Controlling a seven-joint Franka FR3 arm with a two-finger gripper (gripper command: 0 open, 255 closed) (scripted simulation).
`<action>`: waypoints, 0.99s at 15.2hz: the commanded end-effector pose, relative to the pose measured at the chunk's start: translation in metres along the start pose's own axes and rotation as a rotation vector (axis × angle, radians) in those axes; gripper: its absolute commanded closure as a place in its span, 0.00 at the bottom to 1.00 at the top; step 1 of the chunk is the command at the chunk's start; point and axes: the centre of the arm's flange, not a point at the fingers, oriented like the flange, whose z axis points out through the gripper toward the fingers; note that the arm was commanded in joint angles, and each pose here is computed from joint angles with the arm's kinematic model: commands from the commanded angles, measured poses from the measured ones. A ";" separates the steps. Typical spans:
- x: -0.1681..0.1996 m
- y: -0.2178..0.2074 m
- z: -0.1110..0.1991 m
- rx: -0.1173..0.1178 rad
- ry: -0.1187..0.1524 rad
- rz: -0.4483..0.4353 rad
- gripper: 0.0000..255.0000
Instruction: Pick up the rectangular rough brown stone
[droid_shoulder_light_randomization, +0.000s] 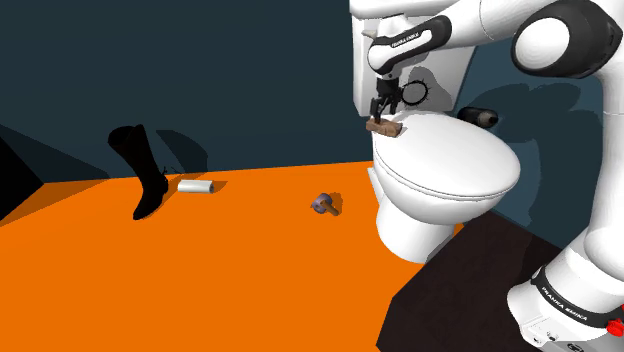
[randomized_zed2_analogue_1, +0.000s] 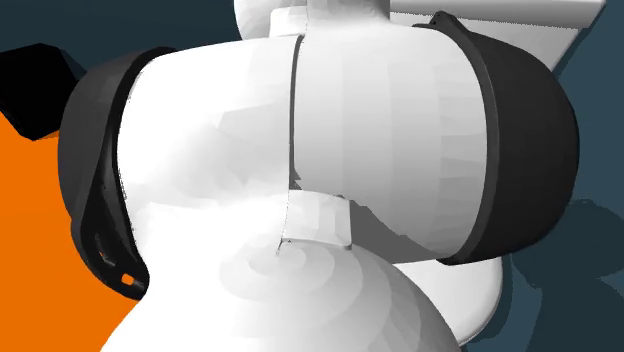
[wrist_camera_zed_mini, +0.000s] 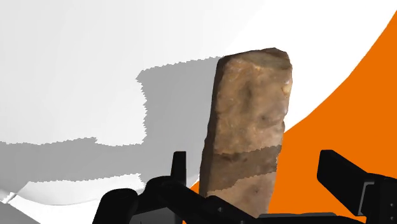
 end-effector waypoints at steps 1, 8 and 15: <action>0.005 0.002 0.010 0.000 0.000 -0.001 0.00; 0.006 0.000 0.040 0.000 0.000 -0.001 0.00; 0.006 0.000 0.040 0.000 0.000 -0.001 1.00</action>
